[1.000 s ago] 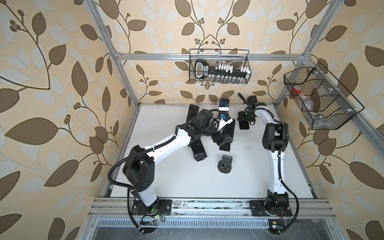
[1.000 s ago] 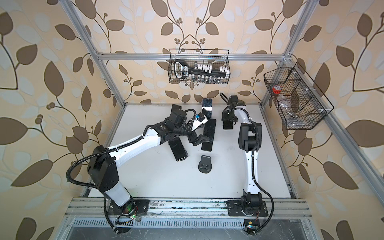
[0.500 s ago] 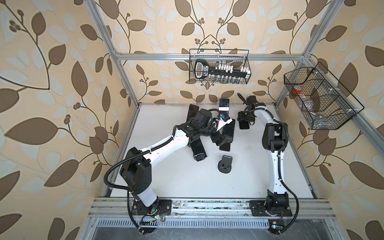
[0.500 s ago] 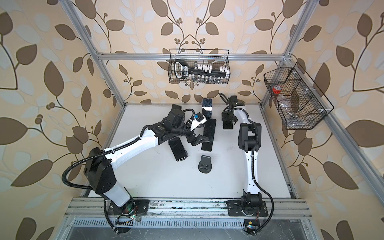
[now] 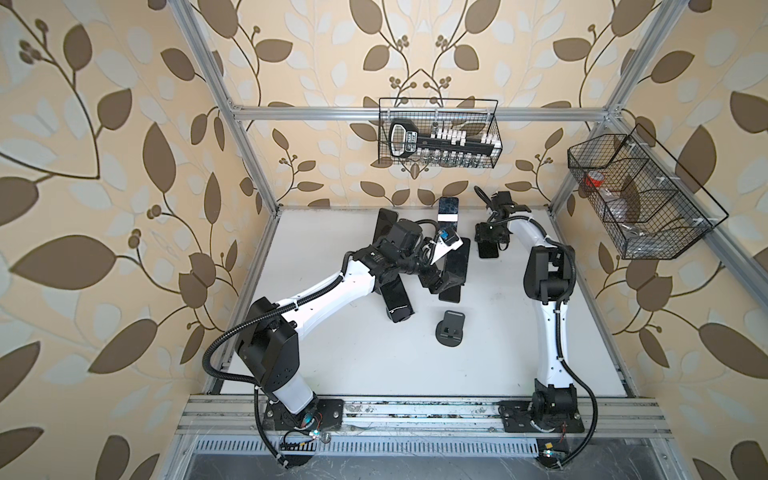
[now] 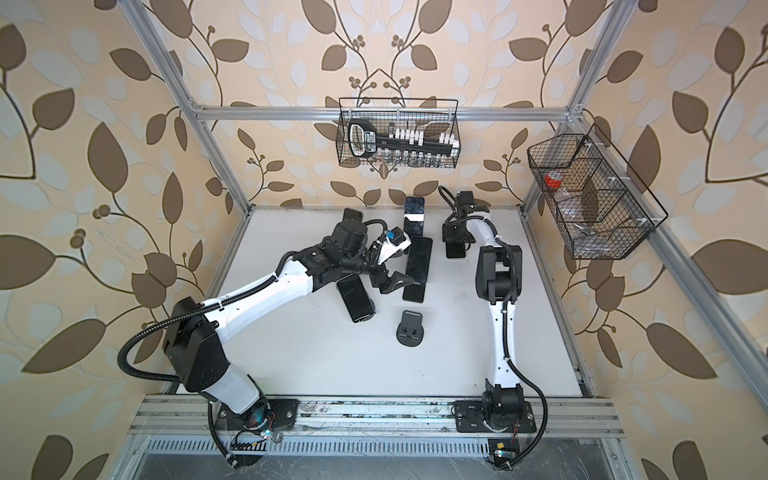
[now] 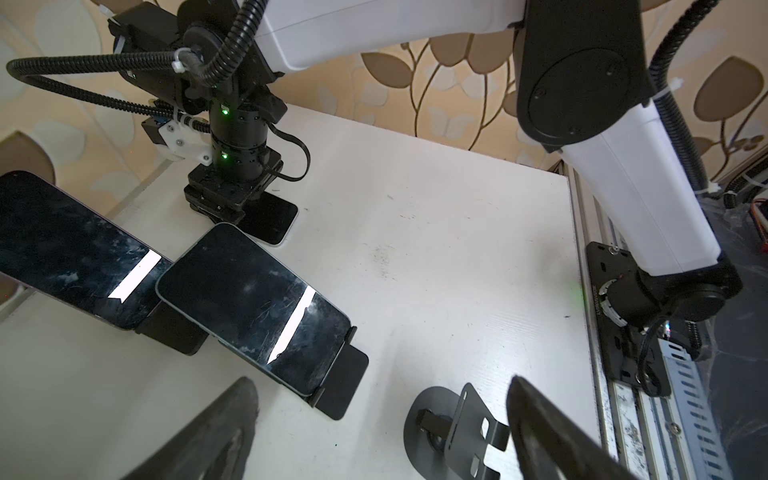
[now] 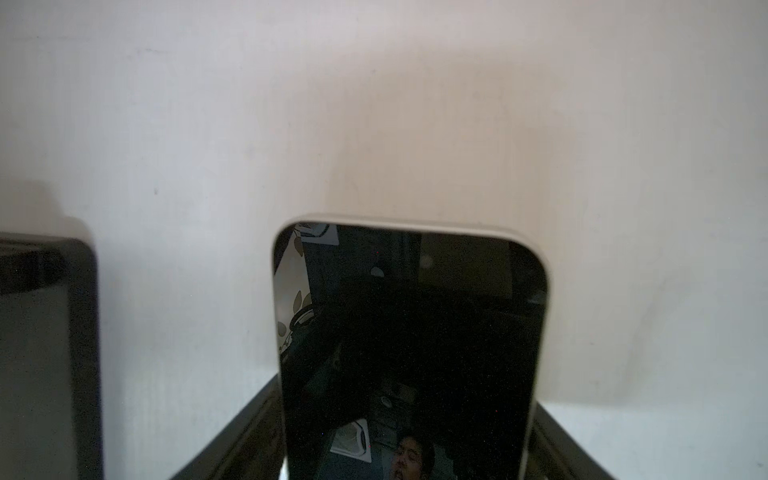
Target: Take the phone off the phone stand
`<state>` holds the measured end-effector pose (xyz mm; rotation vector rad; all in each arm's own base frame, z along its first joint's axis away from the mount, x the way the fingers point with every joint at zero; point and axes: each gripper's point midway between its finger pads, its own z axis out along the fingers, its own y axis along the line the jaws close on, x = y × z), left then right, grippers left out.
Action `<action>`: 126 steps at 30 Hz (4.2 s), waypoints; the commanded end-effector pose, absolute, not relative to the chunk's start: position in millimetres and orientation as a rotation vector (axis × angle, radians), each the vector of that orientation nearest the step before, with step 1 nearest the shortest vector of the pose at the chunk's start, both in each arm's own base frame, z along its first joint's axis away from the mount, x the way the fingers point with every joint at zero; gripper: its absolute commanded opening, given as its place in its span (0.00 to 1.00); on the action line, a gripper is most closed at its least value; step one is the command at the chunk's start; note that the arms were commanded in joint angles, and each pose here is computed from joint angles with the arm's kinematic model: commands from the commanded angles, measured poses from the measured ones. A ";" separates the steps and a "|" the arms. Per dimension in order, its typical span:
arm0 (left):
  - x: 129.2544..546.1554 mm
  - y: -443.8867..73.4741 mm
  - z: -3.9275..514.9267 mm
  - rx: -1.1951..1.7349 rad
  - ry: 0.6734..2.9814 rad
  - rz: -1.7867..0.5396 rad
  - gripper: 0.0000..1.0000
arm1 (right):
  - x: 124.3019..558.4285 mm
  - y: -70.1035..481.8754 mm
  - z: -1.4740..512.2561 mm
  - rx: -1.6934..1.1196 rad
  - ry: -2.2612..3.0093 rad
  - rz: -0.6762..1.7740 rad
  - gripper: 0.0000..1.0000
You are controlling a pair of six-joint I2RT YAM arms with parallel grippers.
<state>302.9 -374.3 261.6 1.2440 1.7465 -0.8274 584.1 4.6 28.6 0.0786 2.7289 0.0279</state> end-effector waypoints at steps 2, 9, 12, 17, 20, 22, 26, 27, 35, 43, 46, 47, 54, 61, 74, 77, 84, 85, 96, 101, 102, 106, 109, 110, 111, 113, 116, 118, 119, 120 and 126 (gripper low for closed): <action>293.5 -368.9 285.5 1.247 1.668 -0.802 0.93 | 556.4 7.4 -18.4 0.106 2.876 0.024 0.76; 292.2 -366.8 286.7 1.245 1.662 -0.795 0.94 | 554.2 12.4 -22.3 0.128 2.886 0.072 0.76; 291.3 -365.7 286.2 1.248 1.663 -0.793 0.94 | 553.9 21.6 -27.0 0.137 2.889 0.122 0.76; 291.0 -364.3 285.5 1.248 1.667 -0.785 0.94 | 552.5 35.4 -37.0 0.135 2.901 0.153 0.76; 290.8 -363.8 284.6 1.248 1.669 -0.783 0.94 | 552.6 41.3 -41.5 0.138 2.903 0.160 0.75; 290.8 -364.0 284.6 1.249 1.668 -0.782 0.94 | 552.0 44.9 -43.5 0.137 2.907 0.155 0.75; 291.1 -363.7 286.1 1.247 1.667 -0.781 0.94 | 548.8 48.1 -48.7 0.167 2.920 0.156 0.75; 291.4 -363.7 286.3 1.246 1.668 -0.780 0.94 | 548.4 47.9 -49.9 0.175 2.922 0.152 0.75; 289.4 -361.0 286.7 1.244 1.674 -0.776 0.94 | 545.0 45.7 -47.8 0.221 2.927 0.128 0.74; 287.3 -358.0 290.5 1.242 1.664 -0.767 0.94 | 548.4 52.0 -35.2 0.238 2.904 0.192 0.75; 286.2 -356.9 292.4 1.241 1.657 -0.765 0.94 | 550.4 48.3 -30.2 0.242 2.893 0.161 0.77; 286.2 -356.6 292.6 1.240 1.656 -0.763 0.94 | 550.6 47.6 -28.1 0.243 2.891 0.154 0.77; 281.3 -352.8 292.5 1.236 1.652 -0.768 0.94 | 547.8 46.5 -19.3 0.219 2.890 0.139 0.79; 277.5 -352.3 290.6 1.242 1.658 -0.784 0.94 | 539.5 40.1 -17.9 0.221 2.903 0.092 0.79; 266.8 -343.0 307.3 1.213 1.641 -0.799 0.94 | 534.1 39.0 -11.6 0.216 2.900 0.085 0.80; 266.1 -341.7 309.5 1.210 1.636 -0.795 0.94 | 533.2 42.2 -9.0 0.212 2.900 0.111 0.80; 260.7 -338.0 313.2 1.204 1.633 -0.803 0.94 | 527.0 42.6 -6.4 0.219 2.906 0.118 0.80; 259.6 -336.6 313.9 1.201 1.632 -0.802 0.94 | 526.1 41.8 -6.8 0.224 2.908 0.114 0.80; 253.5 -329.9 317.1 1.200 1.625 -0.791 0.94 | 518.7 41.6 -0.8 0.225 2.912 0.106 0.83; 250.9 -327.9 320.9 1.195 1.617 -0.795 0.94 | 515.2 46.0 5.2 0.212 2.912 0.148 0.84; 250.3 -327.2 321.3 1.196 1.616 -0.794 0.94 | 514.7 45.9 6.9 0.214 2.910 0.148 0.84; 247.8 -323.7 323.8 1.185 1.616 -0.792 0.94 | 512.6 42.8 13.5 0.222 2.898 0.124 0.85; 244.6 -321.2 327.0 1.182 1.612 -0.793 0.94 | 511.8 45.2 19.0 0.221 2.888 0.154 0.85; 244.0 -320.1 328.5 1.179 1.610 -0.792 0.94 | 511.6 45.9 20.7 0.223 2.885 0.162 0.85; 242.9 -319.0 329.4 1.178 1.608 -0.791 0.94 | 511.0 46.7 22.0 0.226 2.883 0.169 0.85; 240.0 -316.2 332.6 1.174 1.601 -0.790 0.94 | 510.3 45.7 26.5 0.239 2.873 0.164 0.85; 236.7 -312.5 337.0 1.162 1.593 -0.789 0.94 | 509.4 39.8 35.9 0.264 2.849 0.128 0.85; 234.7 -310.0 339.6 1.156 1.593 -0.787 0.94 | 509.6 34.7 43.7 0.282 2.833 0.108 0.86; 233.9 -308.5 340.9 1.153 1.593 -0.785 0.94 | 509.5 33.6 47.7 0.289 2.824 0.102 0.86; 233.6 -307.0 342.5 1.146 1.593 -0.783 0.94 | 509.8 31.1 52.7 0.295 2.813 0.092 0.85; 228.1 -299.0 353.4 1.102 1.592 -0.790 0.94 | 505.4 19.7 80.6 0.331 2.757 0.038 0.86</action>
